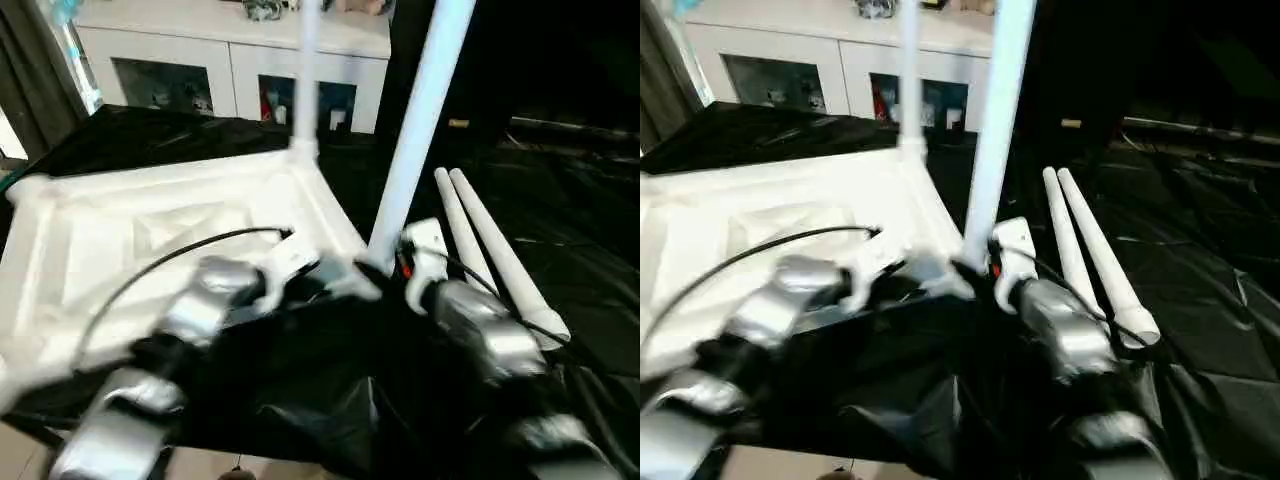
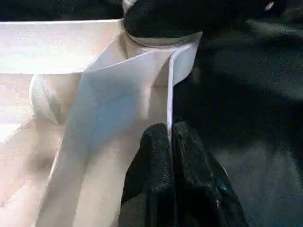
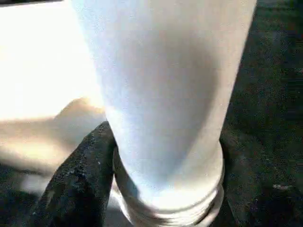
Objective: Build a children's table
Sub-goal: Rotate leg to tighten
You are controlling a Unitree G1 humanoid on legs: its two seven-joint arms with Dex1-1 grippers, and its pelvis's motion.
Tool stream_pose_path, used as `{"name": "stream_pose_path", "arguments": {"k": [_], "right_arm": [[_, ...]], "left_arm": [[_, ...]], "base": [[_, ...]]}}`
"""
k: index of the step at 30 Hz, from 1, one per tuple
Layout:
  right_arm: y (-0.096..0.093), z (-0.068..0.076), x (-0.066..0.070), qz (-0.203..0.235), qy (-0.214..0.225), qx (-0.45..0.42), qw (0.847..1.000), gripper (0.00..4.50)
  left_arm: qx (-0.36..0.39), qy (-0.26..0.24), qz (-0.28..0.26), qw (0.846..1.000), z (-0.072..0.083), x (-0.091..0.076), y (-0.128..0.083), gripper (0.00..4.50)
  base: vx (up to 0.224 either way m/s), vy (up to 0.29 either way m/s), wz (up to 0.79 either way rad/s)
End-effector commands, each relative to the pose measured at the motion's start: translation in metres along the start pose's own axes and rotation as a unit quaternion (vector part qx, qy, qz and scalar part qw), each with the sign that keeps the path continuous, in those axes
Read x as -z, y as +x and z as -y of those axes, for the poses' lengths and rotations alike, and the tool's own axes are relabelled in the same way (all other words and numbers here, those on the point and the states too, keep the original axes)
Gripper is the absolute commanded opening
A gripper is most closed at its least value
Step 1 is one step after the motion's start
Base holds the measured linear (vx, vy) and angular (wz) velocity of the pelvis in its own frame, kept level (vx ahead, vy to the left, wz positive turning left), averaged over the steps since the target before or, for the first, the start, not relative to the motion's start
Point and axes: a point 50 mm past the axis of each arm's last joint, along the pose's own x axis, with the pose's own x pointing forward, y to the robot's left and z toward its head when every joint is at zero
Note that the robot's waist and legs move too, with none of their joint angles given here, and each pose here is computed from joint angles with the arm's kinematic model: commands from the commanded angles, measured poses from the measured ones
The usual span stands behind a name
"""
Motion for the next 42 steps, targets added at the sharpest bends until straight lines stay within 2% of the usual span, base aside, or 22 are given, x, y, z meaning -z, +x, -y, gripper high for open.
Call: {"name": "stream_pose_path", "arguments": {"k": [1,2,4,5,7,11,12,13,15,17,20,21,23,24,25,26,30,36,40,42], "right_arm": [[0.002,-0.002,0.035,-0.069,0.030,0.051,0.996,2.76],[0.008,-0.015,0.033,-0.056,0.032,0.040,0.997,2.76],[0.009,-0.019,0.031,-0.049,0.028,0.035,0.998,2.76],[0.010,-0.025,0.029,-0.041,0.017,0.023,0.999,3.32],[0.012,-0.028,0.027,-0.035,0.010,0.014,0.999,3.45],[0.012,-0.025,0.019,-0.018,-0.006,-0.010,1.000,3.89],[0.011,-0.022,0.015,-0.013,-0.015,-0.026,0.999,3.89],[0.005,-0.015,0.007,-0.006,-0.046,-0.058,0.997,3.89],[0.003,-0.013,0.006,-0.005,-0.057,-0.069,0.996,3.89],[-0.010,-0.006,0.003,-0.009,-0.091,-0.131,0.987,3.89],[-0.020,-0.003,0.002,-0.017,-0.093,-0.178,0.979,3.89],[-0.027,0.000,0.001,-0.022,-0.103,-0.210,0.972,3.89],[-0.048,0.006,0.001,-0.047,-0.136,-0.284,0.948,3.89],[-0.048,0.006,0.001,-0.047,-0.136,-0.284,0.948,3.89],[-0.056,0.009,0.001,-0.058,-0.149,-0.308,0.938,3.89],[-0.057,0.009,0.001,-0.058,-0.150,-0.310,0.937,3.89],[-0.070,0.010,0.000,-0.080,-0.169,-0.352,0.917,3.89],[-0.076,0.004,-0.003,-0.077,-0.163,-0.384,0.906,3.89],[-0.077,0.003,-0.001,-0.084,-0.160,-0.391,0.903,3.89],[-0.077,0.003,0.003,-0.095,-0.162,-0.395,0.899,3.74]], "left_arm": [[-0.054,-0.020,0.004,0.998,-0.002,-0.004,0.007,0.00],[-0.052,-0.022,0.013,0.998,0.006,-0.010,0.017,0.00],[-0.046,-0.018,0.017,0.999,0.010,-0.012,0.020,0.00],[-0.038,-0.013,0.021,0.999,0.014,-0.015,0.023,0.00],[-0.032,-0.011,0.024,0.999,0.015,-0.016,0.023,0.00],[-0.007,0.005,0.032,0.999,0.014,-0.016,0.018,0.00],[0.002,0.010,0.031,0.999,0.013,-0.013,0.015,0.00],[0.028,0.030,0.030,0.999,0.011,-0.009,0.008,0.00],[0.035,0.032,0.028,0.998,0.011,-0.008,0.006,0.00],[0.069,0.052,0.027,0.996,0.009,-0.001,-0.003,0.00],[0.093,0.063,0.022,0.993,0.008,0.004,-0.011,0.00],[0.116,0.068,0.024,0.991,0.009,0.006,-0.016,0.00],[0.160,0.081,0.021,0.984,0.008,0.011,-0.028,0.00],[0.160,0.081,0.021,0.984,0.008,0.011,-0.028,0.00],[0.173,0.081,0.016,0.981,0.008,0.013,-0.033,0.00],[0.175,0.081,0.016,0.981,0.008,0.013,-0.033,0.00],[0.232,0.081,0.021,0.969,0.015,0.016,-0.045,0.00],[0.259,0.080,0.031,0.962,0.022,0.016,-0.047,0.00],[0.256,0.081,0.029,0.963,0.023,0.016,-0.047,0.00],[0.249,0.081,0.028,0.965,0.022,0.017,-0.047,0.00]], "base": [[0.000,0.000,0.00],[0.000,0.000,0.00],[0.000,0.000,0.00],[0.000,0.000,0.00],[0.000,0.000,0.00],[0.000,0.000,0.00],[0.000,0.000,0.00],[0.000,0.000,0.00],[0.000,0.000,0.00],[0.000,0.000,0.00],[0.000,0.000,0.00],[0.000,0.000,0.00],[0.000,0.000,0.00],[0.000,0.000,0.00],[0.000,0.000,0.00],[0.000,0.000,0.00],[0.000,0.000,0.00],[0.000,0.000,0.00],[0.000,0.000,0.00],[0.000,0.000,0.00]]}}
